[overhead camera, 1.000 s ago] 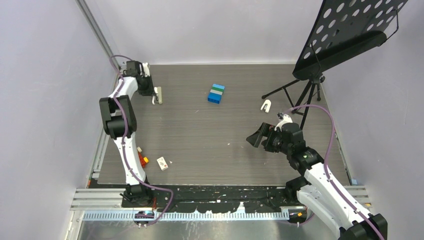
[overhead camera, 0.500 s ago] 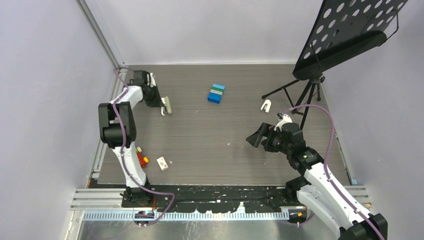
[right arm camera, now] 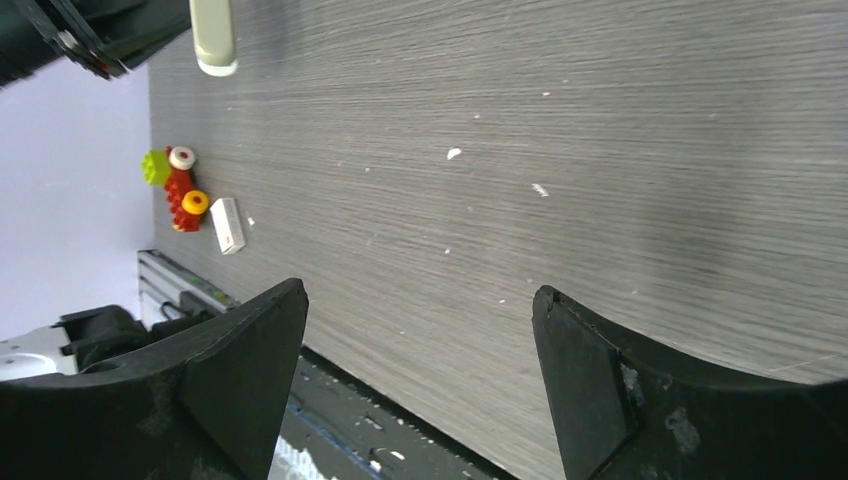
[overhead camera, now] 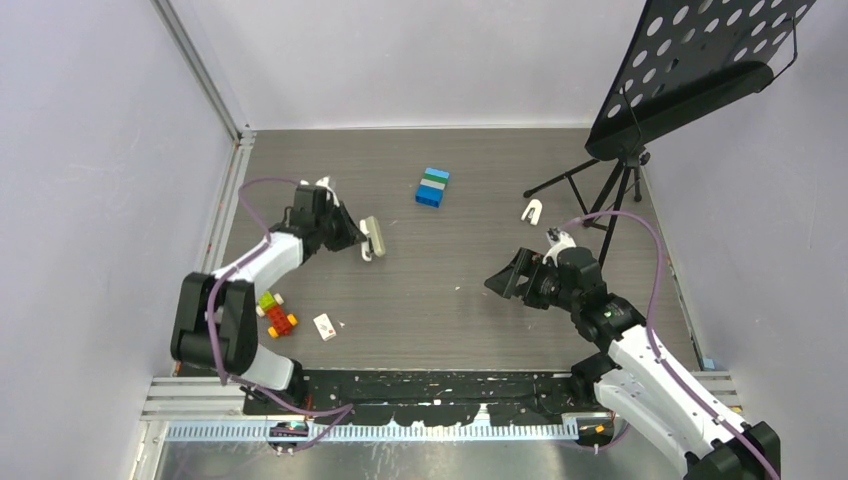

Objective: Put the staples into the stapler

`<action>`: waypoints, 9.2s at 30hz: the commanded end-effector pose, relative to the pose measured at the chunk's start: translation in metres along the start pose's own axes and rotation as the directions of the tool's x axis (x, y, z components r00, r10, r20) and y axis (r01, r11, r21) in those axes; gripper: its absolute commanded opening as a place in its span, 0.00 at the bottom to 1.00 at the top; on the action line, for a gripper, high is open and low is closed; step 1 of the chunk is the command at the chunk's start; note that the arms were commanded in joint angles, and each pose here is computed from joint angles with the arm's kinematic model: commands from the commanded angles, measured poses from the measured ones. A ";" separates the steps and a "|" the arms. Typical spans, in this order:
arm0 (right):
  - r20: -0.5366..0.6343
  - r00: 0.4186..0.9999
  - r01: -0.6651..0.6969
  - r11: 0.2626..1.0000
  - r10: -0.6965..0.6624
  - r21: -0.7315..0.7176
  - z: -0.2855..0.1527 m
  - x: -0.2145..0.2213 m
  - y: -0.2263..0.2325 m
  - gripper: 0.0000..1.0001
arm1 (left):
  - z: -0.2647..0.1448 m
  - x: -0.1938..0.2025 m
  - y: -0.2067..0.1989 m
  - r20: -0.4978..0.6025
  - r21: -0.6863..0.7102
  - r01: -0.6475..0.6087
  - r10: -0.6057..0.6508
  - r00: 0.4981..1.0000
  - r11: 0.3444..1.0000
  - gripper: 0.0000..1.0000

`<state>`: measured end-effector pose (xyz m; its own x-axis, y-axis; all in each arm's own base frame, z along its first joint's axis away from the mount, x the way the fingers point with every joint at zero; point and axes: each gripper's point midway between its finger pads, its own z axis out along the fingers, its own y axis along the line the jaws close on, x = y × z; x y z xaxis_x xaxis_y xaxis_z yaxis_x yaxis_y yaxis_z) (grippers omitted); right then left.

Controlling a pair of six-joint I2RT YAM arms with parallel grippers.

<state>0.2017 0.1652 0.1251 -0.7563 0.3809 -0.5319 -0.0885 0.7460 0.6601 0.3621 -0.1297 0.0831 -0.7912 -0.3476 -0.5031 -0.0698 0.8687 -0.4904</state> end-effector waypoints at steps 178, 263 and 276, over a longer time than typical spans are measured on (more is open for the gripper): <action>-0.407 0.741 0.642 0.742 -0.535 0.193 0.129 -0.011 0.146 0.61 | -0.196 0.086 -0.045 0.451 0.079 -0.338 0.269 0.851 0.938 1.00; -0.116 0.667 0.736 0.626 -0.736 0.257 0.191 -0.022 0.155 0.71 | -0.246 0.030 -0.008 0.490 -0.175 -0.435 0.461 0.740 0.883 1.00; 0.022 0.834 0.344 0.551 -0.551 0.760 0.135 -0.144 0.002 0.75 | -0.247 0.030 -0.008 0.495 -0.168 -0.434 0.457 0.740 0.885 1.00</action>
<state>0.3768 0.2426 0.1191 -0.6021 -0.2318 -0.7640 -0.0743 0.9690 -0.2354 0.1852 -0.0563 0.2390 -0.3537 -0.0147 -0.9353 0.1652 0.9832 -0.0779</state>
